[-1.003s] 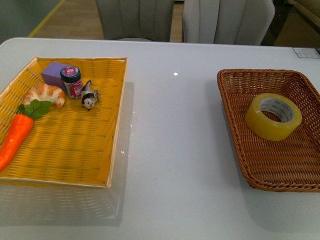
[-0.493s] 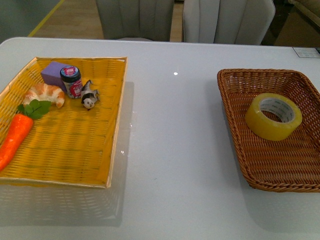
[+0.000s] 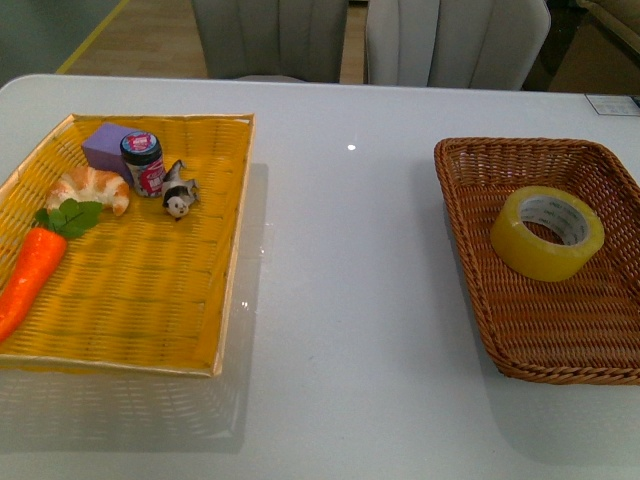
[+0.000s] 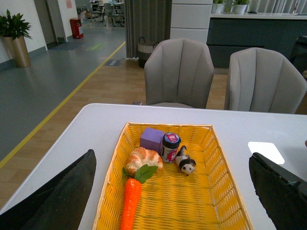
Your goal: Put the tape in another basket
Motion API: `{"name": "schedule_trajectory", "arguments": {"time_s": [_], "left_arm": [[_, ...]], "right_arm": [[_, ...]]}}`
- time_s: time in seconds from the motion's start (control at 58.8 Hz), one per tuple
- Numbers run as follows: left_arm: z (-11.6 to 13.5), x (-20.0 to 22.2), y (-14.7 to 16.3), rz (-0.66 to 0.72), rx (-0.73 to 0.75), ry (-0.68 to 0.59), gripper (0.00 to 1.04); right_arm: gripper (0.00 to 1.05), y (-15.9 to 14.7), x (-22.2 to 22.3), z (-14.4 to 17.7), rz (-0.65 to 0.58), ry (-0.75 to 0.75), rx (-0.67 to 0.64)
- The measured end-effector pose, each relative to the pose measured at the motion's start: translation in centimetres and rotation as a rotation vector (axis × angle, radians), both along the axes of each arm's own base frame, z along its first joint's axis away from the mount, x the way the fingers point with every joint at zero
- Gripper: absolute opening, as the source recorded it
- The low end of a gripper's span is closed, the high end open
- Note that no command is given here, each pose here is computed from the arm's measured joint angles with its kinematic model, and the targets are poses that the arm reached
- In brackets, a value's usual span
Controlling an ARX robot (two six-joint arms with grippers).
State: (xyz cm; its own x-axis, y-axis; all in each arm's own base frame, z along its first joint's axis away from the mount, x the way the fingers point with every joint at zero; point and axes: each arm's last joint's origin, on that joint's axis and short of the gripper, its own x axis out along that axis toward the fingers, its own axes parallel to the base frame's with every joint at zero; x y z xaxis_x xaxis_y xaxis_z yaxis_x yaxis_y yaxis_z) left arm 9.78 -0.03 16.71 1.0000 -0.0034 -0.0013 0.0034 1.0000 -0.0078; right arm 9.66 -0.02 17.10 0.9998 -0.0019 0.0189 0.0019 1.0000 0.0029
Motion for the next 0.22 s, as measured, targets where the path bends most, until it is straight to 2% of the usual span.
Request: {"name": "schedule_trajectory", "arguments": {"time_s": [0.221], "left_arm": [[0.00,0.00,0.00,0.000,0.000,0.000,0.96]], "right_arm": [[0.96,0.00,0.00,0.00,0.000,0.000,0.000]]}}
